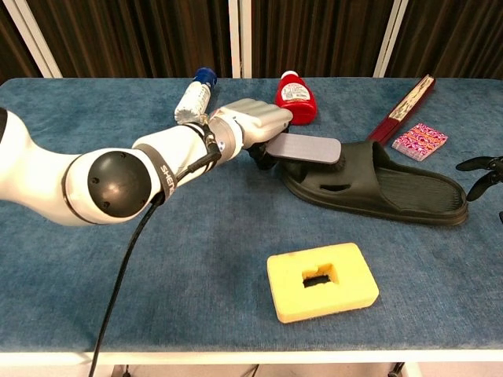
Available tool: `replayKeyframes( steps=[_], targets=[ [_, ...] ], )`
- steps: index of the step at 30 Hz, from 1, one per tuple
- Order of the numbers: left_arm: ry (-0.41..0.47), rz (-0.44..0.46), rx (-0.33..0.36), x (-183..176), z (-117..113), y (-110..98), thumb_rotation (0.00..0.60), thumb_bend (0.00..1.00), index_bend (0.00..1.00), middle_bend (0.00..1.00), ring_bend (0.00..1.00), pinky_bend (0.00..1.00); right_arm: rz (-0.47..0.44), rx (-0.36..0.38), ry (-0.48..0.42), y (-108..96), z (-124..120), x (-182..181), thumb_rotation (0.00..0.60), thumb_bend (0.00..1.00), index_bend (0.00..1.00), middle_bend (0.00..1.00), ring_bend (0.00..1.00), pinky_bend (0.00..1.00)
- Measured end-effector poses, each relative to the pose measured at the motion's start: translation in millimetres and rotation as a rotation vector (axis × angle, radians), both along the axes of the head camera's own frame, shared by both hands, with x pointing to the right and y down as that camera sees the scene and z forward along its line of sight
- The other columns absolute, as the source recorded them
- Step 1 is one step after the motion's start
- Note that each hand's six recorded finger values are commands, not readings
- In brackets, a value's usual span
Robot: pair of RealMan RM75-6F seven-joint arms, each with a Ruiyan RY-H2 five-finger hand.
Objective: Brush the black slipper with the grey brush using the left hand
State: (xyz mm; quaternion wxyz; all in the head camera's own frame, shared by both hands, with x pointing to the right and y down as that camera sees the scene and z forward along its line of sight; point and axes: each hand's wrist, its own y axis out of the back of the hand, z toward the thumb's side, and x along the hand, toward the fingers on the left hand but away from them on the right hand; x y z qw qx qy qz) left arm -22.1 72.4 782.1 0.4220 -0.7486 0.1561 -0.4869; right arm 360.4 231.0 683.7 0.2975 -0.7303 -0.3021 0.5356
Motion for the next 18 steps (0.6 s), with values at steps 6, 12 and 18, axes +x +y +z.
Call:
replayKeyframes(
  steps=[6, 12, 18],
  targets=[
    [-0.089, 0.028, 0.089, -16, 1, -11, 0.6, 0.69, 1.0, 1.0, 1.0, 1.0, -0.001, 0.0, -0.002, 0, 1, -1, 0.6, 0.63, 0.13, 0.29, 0.04, 0.0],
    [-0.122, -0.008, 0.133, -28, -4, -26, 0.6, 0.69, 1.0, 1.0, 1.0, 1.0, -0.002, 0.005, -0.002, -1, -1, -1, 0.6, 0.63, 0.13, 0.29, 0.04, 0.0],
    [-0.079, -0.064, 0.128, -31, -14, -37, 0.6, 0.69, 1.0, 1.0, 1.0, 1.0, -0.003, -0.003, 0.001, 0, 1, -1, 0.6, 0.63, 0.13, 0.29, 0.04, 0.0]
  ],
)
